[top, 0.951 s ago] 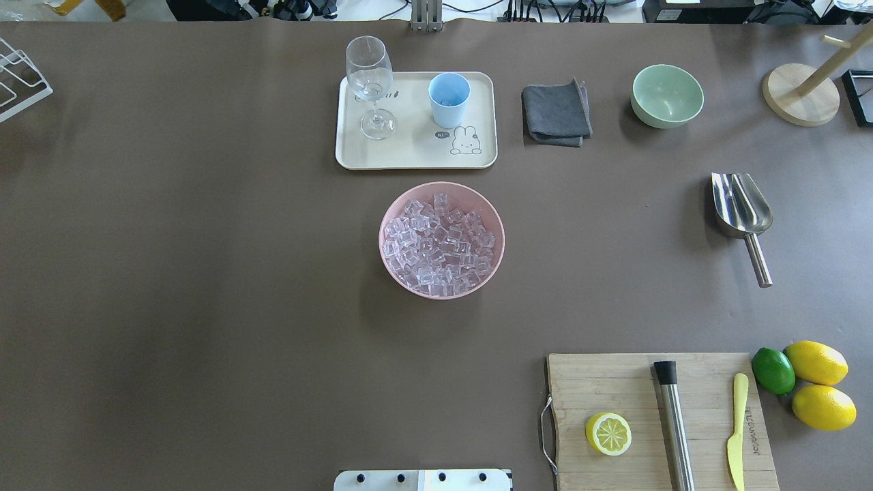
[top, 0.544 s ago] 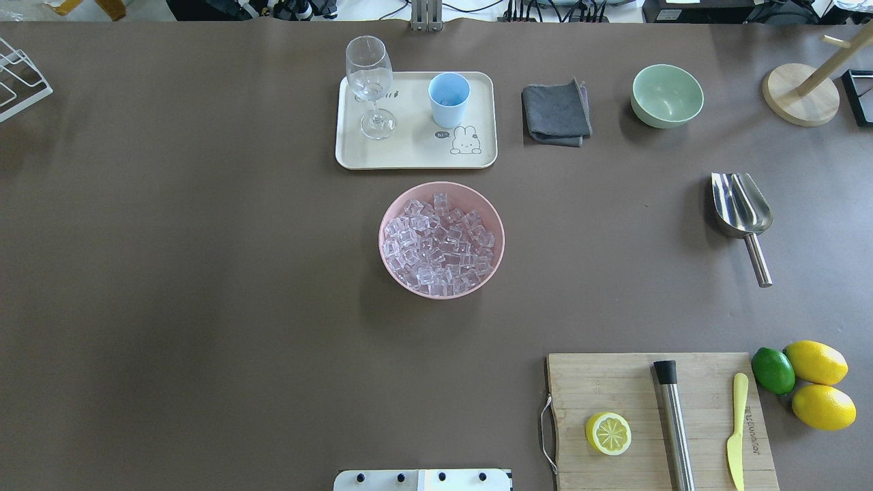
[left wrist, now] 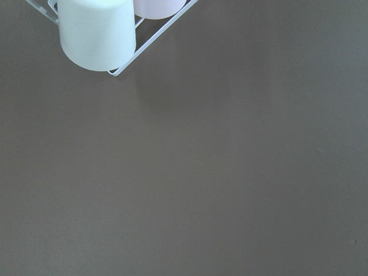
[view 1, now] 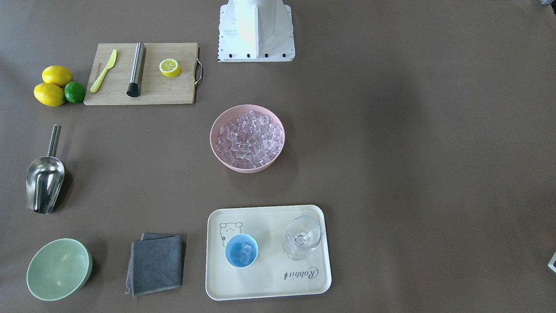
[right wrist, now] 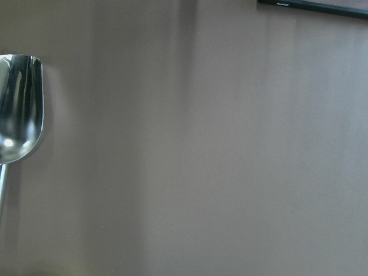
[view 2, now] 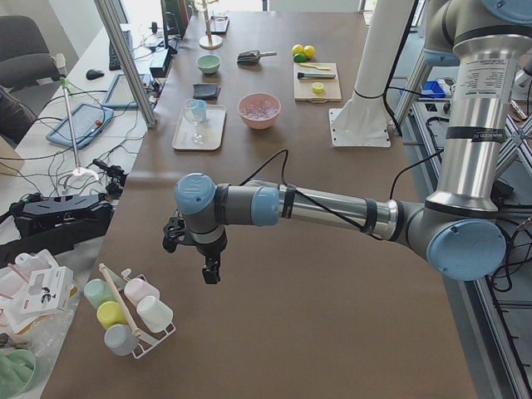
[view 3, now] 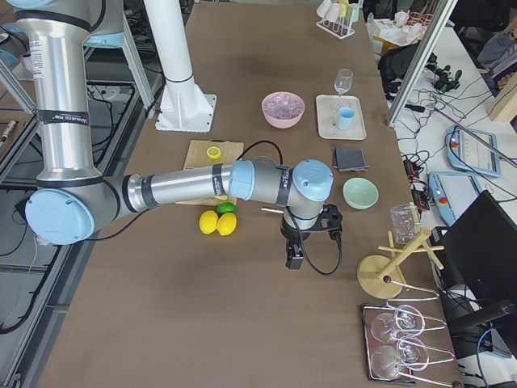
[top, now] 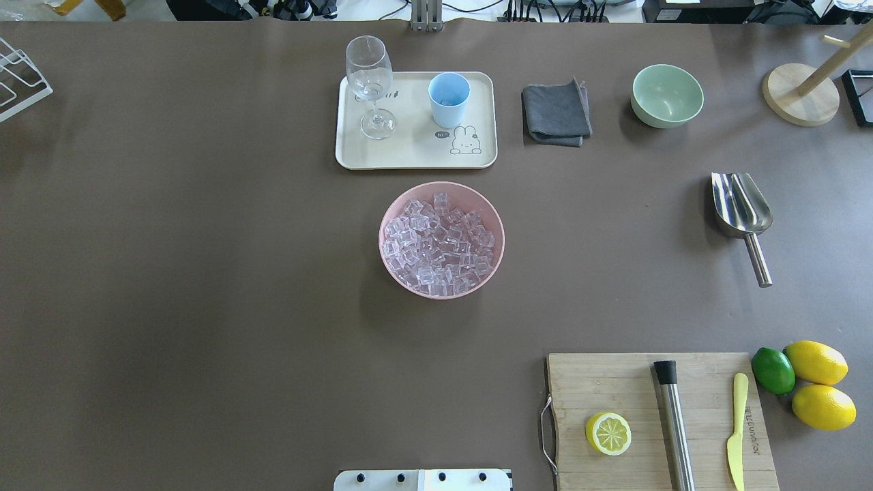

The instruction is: Put ice in cup with scoop

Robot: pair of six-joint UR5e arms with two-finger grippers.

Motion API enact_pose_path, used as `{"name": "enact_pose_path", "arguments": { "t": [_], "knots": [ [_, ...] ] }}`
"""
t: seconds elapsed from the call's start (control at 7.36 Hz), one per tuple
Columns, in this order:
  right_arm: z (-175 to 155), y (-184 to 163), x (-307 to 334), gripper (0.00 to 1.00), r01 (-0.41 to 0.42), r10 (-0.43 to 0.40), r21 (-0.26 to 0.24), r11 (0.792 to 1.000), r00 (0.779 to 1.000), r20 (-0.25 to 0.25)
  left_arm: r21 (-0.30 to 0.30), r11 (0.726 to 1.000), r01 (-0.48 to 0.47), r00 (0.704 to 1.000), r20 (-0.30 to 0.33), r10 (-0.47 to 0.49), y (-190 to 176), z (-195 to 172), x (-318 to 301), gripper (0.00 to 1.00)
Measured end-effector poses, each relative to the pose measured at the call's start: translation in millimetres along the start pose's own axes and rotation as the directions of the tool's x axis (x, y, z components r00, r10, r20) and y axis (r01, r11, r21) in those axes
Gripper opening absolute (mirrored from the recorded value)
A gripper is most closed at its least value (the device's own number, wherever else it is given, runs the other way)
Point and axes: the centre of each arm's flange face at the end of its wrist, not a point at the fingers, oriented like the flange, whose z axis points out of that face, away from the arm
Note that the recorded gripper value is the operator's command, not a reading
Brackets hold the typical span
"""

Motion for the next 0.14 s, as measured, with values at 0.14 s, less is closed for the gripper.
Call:
{"name": "enact_pose_path", "arguments": {
  "t": [0.14],
  "knots": [
    [0.1,0.2,0.3,0.99,0.000,0.000,0.000,1.000,1.000,0.000,-0.014,1.000,0.009,1.000,-0.001,-0.009,0.2,6.7,-4.7,0.98]
  ]
}}
